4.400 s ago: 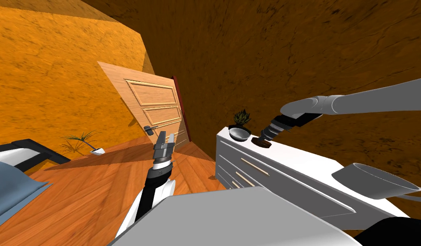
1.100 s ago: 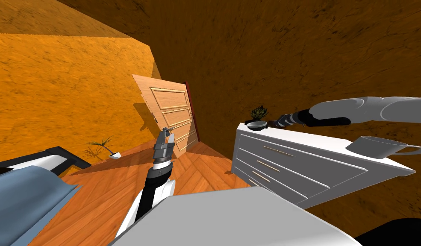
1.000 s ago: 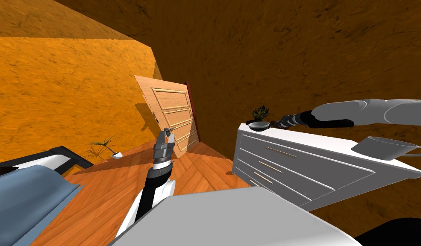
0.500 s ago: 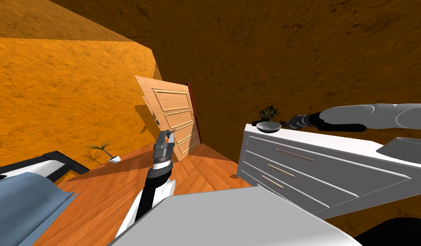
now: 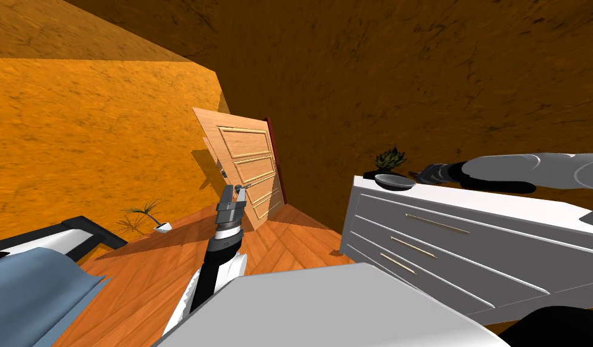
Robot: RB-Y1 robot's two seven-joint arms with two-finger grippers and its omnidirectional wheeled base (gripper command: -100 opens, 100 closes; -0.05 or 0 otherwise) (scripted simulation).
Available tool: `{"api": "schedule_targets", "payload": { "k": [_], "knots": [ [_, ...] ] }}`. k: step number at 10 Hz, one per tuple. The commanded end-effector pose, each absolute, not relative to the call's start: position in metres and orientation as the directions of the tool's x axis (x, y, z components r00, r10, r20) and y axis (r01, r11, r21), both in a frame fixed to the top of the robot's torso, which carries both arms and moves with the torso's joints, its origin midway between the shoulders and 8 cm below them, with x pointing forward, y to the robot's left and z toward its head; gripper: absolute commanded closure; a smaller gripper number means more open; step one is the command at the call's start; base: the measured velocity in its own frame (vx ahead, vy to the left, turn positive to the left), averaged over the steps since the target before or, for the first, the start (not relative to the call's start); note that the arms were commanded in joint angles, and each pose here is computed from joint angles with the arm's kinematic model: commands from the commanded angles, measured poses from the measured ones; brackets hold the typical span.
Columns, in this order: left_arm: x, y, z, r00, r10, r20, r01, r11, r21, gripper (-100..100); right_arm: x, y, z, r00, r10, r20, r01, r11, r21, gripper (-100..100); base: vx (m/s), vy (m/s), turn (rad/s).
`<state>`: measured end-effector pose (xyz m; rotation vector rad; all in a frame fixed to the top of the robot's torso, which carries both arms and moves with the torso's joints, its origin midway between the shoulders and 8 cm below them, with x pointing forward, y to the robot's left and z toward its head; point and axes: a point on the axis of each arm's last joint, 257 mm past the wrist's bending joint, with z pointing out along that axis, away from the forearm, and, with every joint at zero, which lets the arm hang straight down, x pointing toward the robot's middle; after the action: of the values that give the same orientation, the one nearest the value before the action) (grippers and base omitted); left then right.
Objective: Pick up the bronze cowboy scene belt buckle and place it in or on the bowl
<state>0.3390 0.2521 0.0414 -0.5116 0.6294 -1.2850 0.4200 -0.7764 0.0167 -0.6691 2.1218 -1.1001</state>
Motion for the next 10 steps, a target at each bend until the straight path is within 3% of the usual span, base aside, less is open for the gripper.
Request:
{"api": "schedule_targets", "payload": {
  "k": [1,3,5,10],
  "knots": [
    [0.339,0.252,0.041,0.159,-0.977,-0.144,0.712,0.214,-0.669,0,0.421,-0.774,0.018,-0.659,-0.685,-0.309,-0.14,0.516,-0.845,100,-0.005,0.013,0.019],
    [0.339,0.252,0.041,0.159,-0.977,-0.144,0.712,0.214,-0.669,0,0.405,-0.795,0.016,-0.684,-0.68,-0.264,-0.138,0.475,-0.869,100,0.015,0.032,0.024],
    [0.339,0.252,0.041,0.159,-0.977,-0.143,0.712,0.214,-0.669,0,0.407,-0.799,0.021,-0.681,-0.685,-0.259,-0.126,0.458,-0.88,100,0.088,0.126,-0.021],
    [0.339,0.252,0.041,0.159,-0.977,-0.144,0.712,0.214,-0.669,0,0.388,-0.819,0.018,-0.707,-0.676,-0.209,-0.132,0.416,-0.9,100,0.021,0.012,0.013]
  ]
}}
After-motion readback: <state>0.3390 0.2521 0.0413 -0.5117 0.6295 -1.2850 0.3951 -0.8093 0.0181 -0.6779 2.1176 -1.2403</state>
